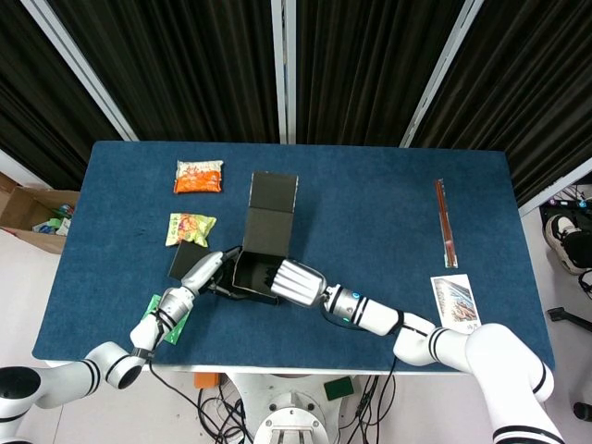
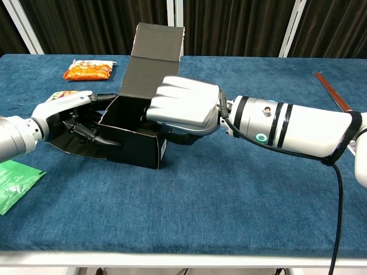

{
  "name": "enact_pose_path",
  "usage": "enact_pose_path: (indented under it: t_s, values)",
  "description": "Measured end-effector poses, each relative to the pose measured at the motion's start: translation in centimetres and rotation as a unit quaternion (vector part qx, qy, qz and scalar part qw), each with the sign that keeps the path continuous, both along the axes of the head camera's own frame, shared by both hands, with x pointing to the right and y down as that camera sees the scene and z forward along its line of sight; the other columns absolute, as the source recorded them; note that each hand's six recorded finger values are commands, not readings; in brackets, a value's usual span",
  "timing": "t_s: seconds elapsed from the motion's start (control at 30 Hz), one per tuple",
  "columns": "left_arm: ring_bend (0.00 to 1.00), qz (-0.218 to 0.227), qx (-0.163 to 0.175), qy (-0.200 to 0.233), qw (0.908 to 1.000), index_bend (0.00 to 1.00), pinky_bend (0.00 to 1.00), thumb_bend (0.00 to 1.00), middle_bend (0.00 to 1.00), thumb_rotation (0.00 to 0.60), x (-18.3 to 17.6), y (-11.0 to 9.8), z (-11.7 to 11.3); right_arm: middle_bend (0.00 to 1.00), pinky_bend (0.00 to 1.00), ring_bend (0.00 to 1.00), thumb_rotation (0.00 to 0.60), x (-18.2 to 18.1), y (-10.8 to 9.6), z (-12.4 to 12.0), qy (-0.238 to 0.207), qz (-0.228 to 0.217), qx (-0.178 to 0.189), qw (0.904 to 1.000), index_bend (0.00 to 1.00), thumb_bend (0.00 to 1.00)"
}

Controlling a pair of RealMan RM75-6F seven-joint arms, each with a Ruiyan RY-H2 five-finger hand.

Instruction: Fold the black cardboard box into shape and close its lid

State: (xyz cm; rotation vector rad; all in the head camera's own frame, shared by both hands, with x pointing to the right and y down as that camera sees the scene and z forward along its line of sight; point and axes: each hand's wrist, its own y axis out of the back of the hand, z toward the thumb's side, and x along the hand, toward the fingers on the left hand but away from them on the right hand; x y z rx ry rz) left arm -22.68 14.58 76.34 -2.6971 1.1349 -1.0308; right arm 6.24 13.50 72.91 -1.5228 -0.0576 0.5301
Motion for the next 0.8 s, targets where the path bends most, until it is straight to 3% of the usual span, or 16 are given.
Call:
enact_pose_path:
  t_s: [0.07,0.13,0.23,0.37,0.53,0.63,0.73,0.8]
  values:
    - [0.61,-0.001,0.002,0.000,1.0000,0.39,0.84,0.09,0.38,0.597,0.0,0.0,-0.1,0.67,1.00,0.75,0.600,0.0,-0.1,-0.2,-0.007,0.003,0.004,1.0000,0.76,0.41]
    - [0.61,-0.002,0.003,0.000,1.0000,0.39,0.84,0.09,0.38,0.598,-0.1,-0.1,-0.1,0.51,1.00,0.75,0.600,0.0,-0.3,-0.5,-0.014,0.009,0.005,0.9999,0.55,0.32]
    - [0.61,-0.003,0.004,0.000,1.0000,0.39,0.84,0.09,0.38,0.598,-0.1,-0.2,-0.2,0.34,1.00,0.74,0.600,0.1,-0.6,-0.8,-0.022,0.019,0.006,0.9996,0.34,0.20]
    - [0.61,-0.003,0.004,-0.001,1.0000,0.39,0.84,0.09,0.38,0.598,0.1,-0.2,-0.3,0.22,1.00,0.73,0.600,0.4,-0.8,-0.9,-0.024,0.032,0.002,0.9992,0.17,0.13]
    - [0.61,-0.009,0.004,-0.001,1.0000,0.39,0.84,0.09,0.38,0.598,0.1,-0.3,-0.4,0.14,1.00,0.72,0.600,0.8,-0.9,-0.9,-0.030,0.045,-0.001,0.9985,0.04,0.07]
    - [0.61,-0.016,0.006,-0.002,0.9998,0.39,0.84,0.09,0.38,0.599,0.0,-0.5,-0.4,0.13,1.00,0.72,0.600,1.2,-1.0,-1.3,-0.044,0.062,-0.006,0.9971,0.03,0.06]
    - [0.61,-0.025,0.009,-0.004,0.9996,0.39,0.84,0.09,0.38,0.597,-0.2,-0.7,-0.6,0.14,1.00,0.72,0.600,2.1,-1.2,-1.8,-0.073,0.102,-0.026,0.9918,0.03,0.06]
    - [0.61,-0.033,0.012,-0.006,0.9994,0.39,0.84,0.09,0.38,0.598,-0.3,-0.9,-0.7,0.16,1.00,0.72,0.600,3.1,-1.1,-2.0,-0.097,0.146,-0.058,0.9829,0.03,0.06]
